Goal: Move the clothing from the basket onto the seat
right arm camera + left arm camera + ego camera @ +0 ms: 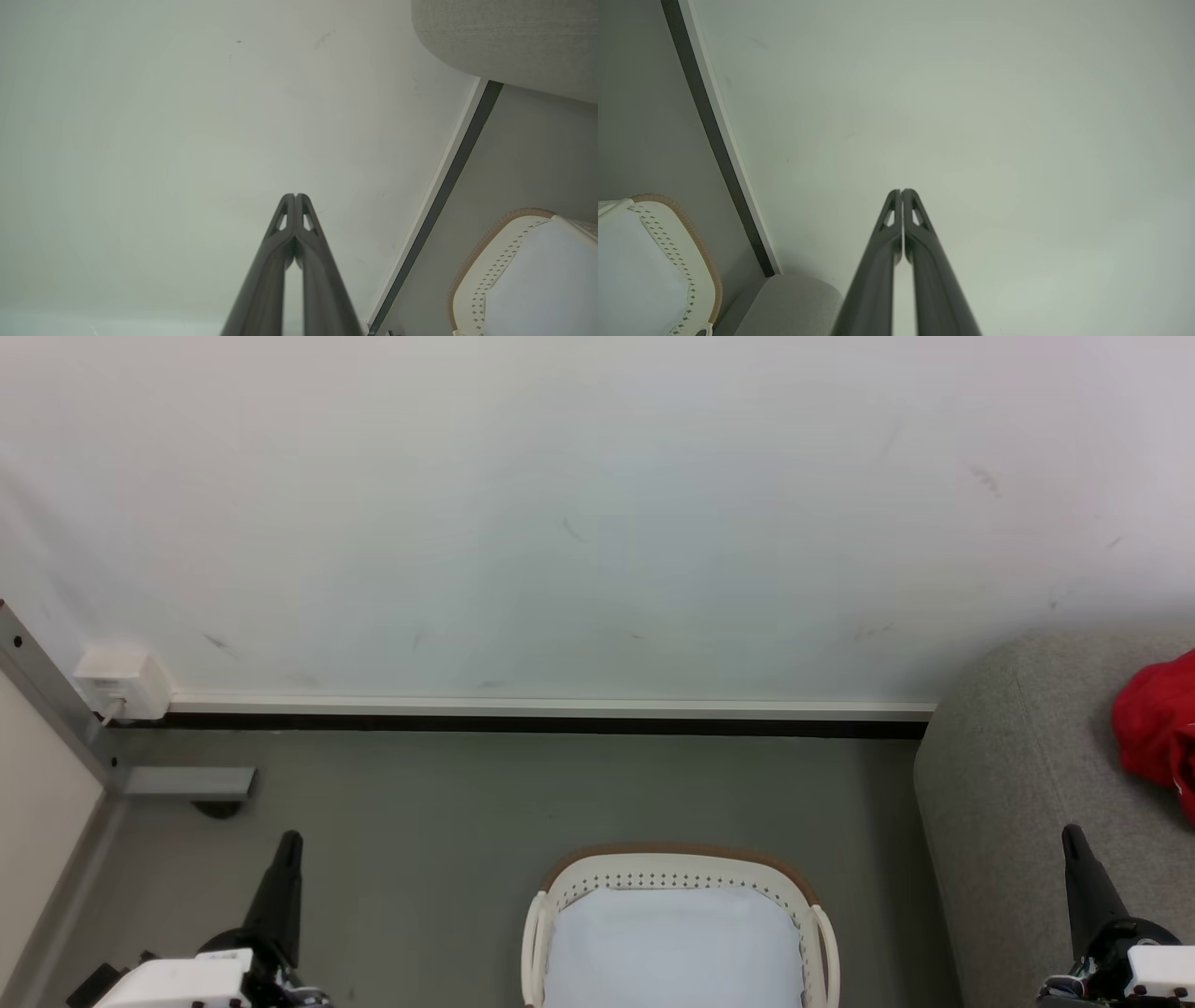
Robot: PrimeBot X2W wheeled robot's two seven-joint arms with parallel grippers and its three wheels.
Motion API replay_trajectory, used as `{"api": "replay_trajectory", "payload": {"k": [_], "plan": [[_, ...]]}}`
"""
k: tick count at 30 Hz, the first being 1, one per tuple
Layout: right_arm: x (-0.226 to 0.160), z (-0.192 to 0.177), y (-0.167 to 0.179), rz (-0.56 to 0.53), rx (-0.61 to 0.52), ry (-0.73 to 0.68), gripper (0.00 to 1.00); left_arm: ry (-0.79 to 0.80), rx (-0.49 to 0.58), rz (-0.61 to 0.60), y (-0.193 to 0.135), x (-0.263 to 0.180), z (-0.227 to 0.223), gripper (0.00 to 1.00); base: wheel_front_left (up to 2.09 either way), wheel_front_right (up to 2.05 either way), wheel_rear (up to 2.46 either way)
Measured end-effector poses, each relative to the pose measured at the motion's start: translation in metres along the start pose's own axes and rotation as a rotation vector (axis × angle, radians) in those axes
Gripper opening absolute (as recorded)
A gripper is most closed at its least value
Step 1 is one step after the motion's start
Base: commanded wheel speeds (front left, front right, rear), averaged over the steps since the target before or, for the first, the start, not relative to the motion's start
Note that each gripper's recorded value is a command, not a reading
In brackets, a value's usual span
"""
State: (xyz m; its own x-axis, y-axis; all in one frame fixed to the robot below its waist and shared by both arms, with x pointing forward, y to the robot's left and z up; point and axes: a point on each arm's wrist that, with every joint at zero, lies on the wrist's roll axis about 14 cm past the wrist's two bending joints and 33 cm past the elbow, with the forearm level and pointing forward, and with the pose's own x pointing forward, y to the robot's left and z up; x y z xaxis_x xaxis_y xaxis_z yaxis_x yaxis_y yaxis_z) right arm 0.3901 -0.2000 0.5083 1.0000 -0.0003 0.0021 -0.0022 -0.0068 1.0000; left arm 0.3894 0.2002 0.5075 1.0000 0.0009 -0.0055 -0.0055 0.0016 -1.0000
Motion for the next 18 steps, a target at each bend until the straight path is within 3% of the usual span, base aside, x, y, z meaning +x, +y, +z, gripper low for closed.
{"api": "replay_trajectory", "payload": {"k": [18], "plan": [[0.0, -0.0004, 0.0, 0.0, 0.0, 0.003, 0.0, 0.001, 0.0, 0.0, 0.0, 0.0, -0.0002, 0.0, 0.0, 0.0, 0.0]]}}
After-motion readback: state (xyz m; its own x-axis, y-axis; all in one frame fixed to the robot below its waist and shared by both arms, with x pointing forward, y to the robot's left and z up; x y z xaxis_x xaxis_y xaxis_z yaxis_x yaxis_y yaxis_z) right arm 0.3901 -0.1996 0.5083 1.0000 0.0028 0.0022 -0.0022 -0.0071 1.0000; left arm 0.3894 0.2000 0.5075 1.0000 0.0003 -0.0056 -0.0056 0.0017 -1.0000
